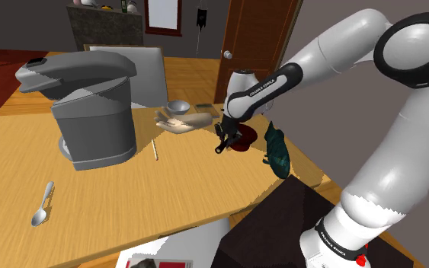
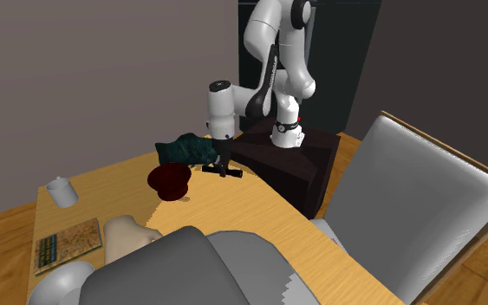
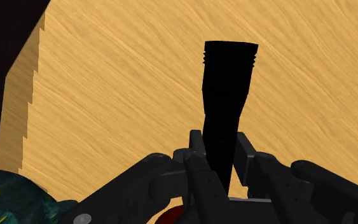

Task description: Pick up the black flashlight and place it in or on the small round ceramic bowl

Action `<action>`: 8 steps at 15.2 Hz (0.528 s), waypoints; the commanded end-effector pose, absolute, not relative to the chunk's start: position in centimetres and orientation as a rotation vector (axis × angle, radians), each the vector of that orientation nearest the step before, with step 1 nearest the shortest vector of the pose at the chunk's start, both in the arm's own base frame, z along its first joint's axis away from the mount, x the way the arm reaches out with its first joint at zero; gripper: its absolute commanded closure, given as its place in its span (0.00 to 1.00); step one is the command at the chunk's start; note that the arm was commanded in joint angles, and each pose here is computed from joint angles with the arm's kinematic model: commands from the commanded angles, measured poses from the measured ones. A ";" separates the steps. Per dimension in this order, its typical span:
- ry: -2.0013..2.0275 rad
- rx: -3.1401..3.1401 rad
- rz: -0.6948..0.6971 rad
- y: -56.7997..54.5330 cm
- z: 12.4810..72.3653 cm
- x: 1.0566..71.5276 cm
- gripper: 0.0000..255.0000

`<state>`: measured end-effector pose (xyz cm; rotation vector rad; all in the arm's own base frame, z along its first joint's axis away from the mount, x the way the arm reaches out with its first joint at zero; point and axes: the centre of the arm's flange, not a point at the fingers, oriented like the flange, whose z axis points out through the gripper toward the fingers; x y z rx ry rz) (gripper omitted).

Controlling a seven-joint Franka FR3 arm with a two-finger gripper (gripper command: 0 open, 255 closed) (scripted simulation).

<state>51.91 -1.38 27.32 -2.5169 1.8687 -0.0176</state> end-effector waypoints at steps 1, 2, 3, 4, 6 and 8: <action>1.867 -2.519 -0.018 -3.9 27.2 52.7 1.00; 1.867 -2.519 -0.018 -5.1 27.2 53.1 1.00; 1.867 -2.519 -0.018 -6.4 27.2 53.5 1.00; 1.867 -2.519 -0.018 -7.6 27.1 53.9 1.00; 1.867 -2.519 -0.018 -10.1 27.1 54.8 1.00; 1.867 -2.519 -0.018 -12.6 27.1 55.6 1.00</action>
